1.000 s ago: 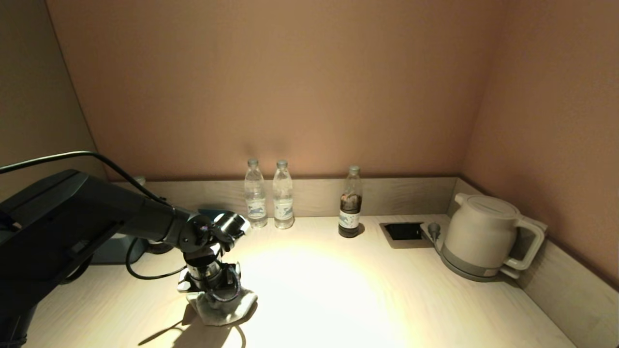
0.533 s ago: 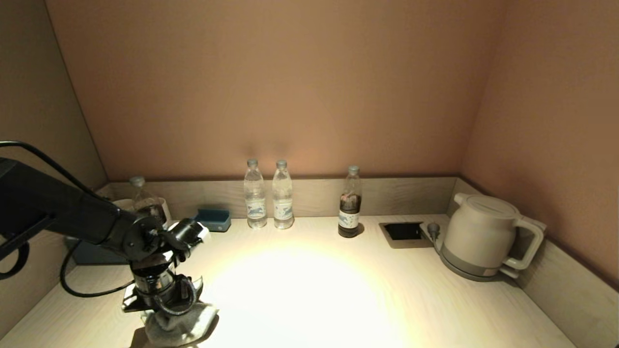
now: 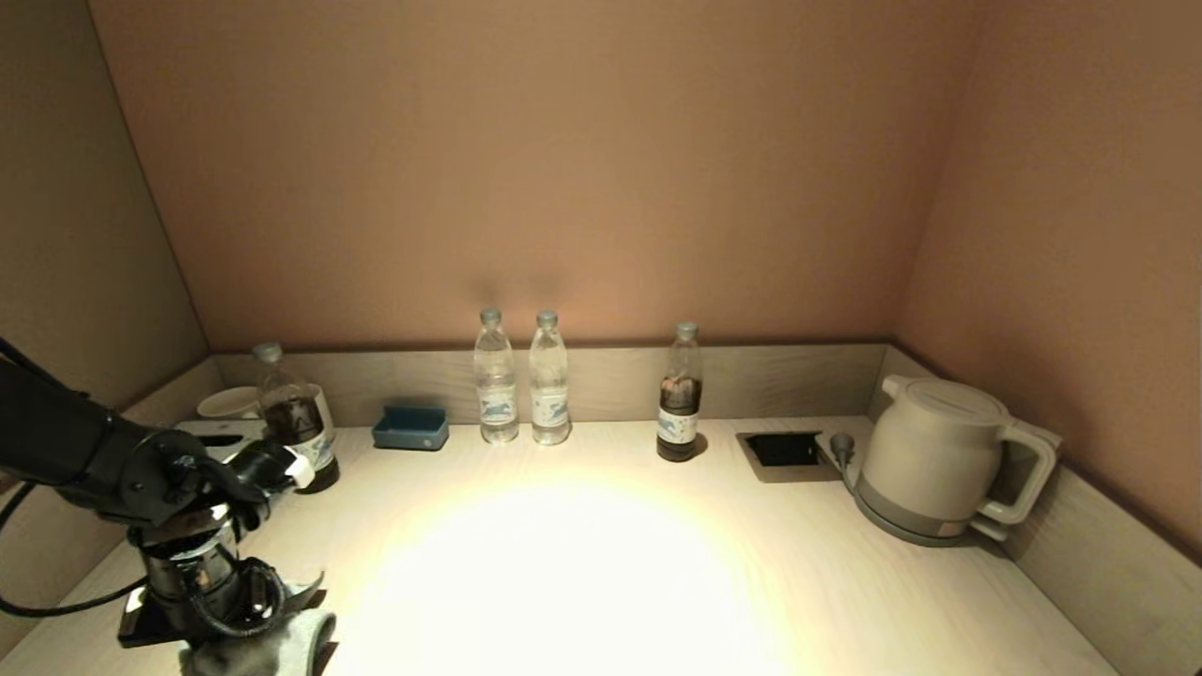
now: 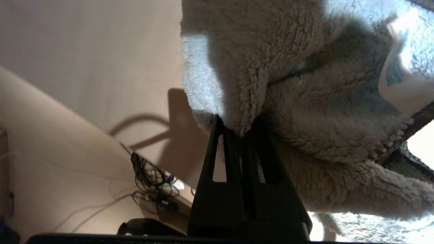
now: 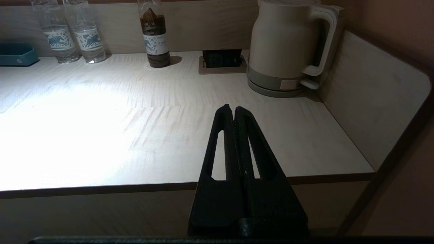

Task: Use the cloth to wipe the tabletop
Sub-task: Sweep the stains on the table

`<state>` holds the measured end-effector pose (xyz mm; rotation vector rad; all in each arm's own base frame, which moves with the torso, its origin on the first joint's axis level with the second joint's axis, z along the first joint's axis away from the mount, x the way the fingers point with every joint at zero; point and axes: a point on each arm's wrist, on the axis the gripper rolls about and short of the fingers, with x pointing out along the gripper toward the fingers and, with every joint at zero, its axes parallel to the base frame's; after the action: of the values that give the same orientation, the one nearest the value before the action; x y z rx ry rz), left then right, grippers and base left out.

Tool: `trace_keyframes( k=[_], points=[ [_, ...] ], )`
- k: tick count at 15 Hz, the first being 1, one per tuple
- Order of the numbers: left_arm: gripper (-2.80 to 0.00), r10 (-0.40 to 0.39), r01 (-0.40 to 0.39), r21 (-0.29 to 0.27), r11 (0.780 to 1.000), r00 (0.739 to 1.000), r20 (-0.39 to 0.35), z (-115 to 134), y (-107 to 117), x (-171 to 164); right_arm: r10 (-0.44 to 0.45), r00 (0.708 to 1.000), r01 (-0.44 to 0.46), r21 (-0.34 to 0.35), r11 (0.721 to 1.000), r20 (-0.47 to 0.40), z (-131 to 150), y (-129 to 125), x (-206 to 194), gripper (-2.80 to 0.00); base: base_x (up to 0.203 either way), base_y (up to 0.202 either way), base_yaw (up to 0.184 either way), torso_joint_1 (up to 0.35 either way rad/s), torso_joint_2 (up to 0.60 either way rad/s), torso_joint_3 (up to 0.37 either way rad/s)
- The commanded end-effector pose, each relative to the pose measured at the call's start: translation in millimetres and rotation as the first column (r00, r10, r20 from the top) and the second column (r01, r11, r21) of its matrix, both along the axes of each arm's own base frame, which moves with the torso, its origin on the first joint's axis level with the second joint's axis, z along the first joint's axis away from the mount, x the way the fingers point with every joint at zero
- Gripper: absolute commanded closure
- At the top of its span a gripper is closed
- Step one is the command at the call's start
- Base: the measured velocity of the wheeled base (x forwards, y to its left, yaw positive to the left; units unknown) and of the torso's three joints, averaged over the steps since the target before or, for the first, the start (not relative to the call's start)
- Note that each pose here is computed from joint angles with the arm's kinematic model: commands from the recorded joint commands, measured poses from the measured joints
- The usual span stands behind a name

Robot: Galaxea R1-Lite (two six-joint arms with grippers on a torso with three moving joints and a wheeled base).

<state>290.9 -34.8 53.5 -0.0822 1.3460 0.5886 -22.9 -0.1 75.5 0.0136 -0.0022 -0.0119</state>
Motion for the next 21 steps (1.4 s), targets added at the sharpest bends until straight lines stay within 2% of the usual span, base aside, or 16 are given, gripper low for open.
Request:
trace_keyframes(
  k=[1,4,6,8,11,15,18,20,21],
  points=[
    [0.00,0.039,-0.039,0.003,0.999,0.999,-0.001,3,14,-3,0.001,1.000,-0.001,0.000,1.000,-0.001,0,0,0,0.00,0.000,0.000,0.000,0.000,0.00,0.000],
    [0.00,0.122,-0.122,0.005,0.992,0.992,-0.009,0,51,4,0.000,1.000,0.000,0.000,1.000,-0.001,0,0,0,0.00,0.000,0.000,0.000,0.000,0.00,0.000],
    [0.00,0.122,-0.122,0.002,0.993,0.992,-0.004,-2,53,6,0.000,1.000,0.000,0.000,1.000,-0.001,0,0,0,0.00,0.000,0.000,0.000,0.000,0.00,0.000],
    [0.00,0.126,-0.126,0.003,0.992,0.992,0.033,-17,58,21,0.001,1.000,-0.001,0.000,1.000,-0.001,0,0,0,0.00,0.000,0.000,0.000,0.000,0.00,0.000],
    [0.00,0.120,-0.119,-0.019,0.993,0.988,0.099,-24,56,46,0.001,1.000,-0.001,0.000,1.000,-0.001,0,0,0,0.00,0.000,0.000,0.000,0.000,0.00,0.000],
    [0.00,0.064,-0.060,-0.037,0.998,0.989,0.135,-30,37,55,0.000,1.000,0.000,0.000,1.000,-0.001,0,0,0,0.00,0.000,0.000,0.000,0.000,0.00,0.000],
    [0.00,-0.023,0.033,-0.058,0.998,0.988,0.153,-28,1,55,0.000,1.000,0.000,0.000,1.000,-0.001,0,0,0,0.00,0.000,0.000,0.000,0.000,0.00,0.000],
    [0.00,-0.125,0.140,-0.073,0.987,0.975,0.185,-29,-40,54,0.001,1.000,-0.001,0.000,1.000,-0.001,0,0,0,0.00,0.000,0.000,0.000,0.000,0.00,0.000],
    [0.00,-0.140,0.160,-0.082,0.984,0.969,0.205,-29,-48,55,0.001,1.000,-0.001,0.000,1.000,-0.001,0,0,0,0.00,0.000,0.000,0.000,0.000,0.00,0.000]
  ],
)
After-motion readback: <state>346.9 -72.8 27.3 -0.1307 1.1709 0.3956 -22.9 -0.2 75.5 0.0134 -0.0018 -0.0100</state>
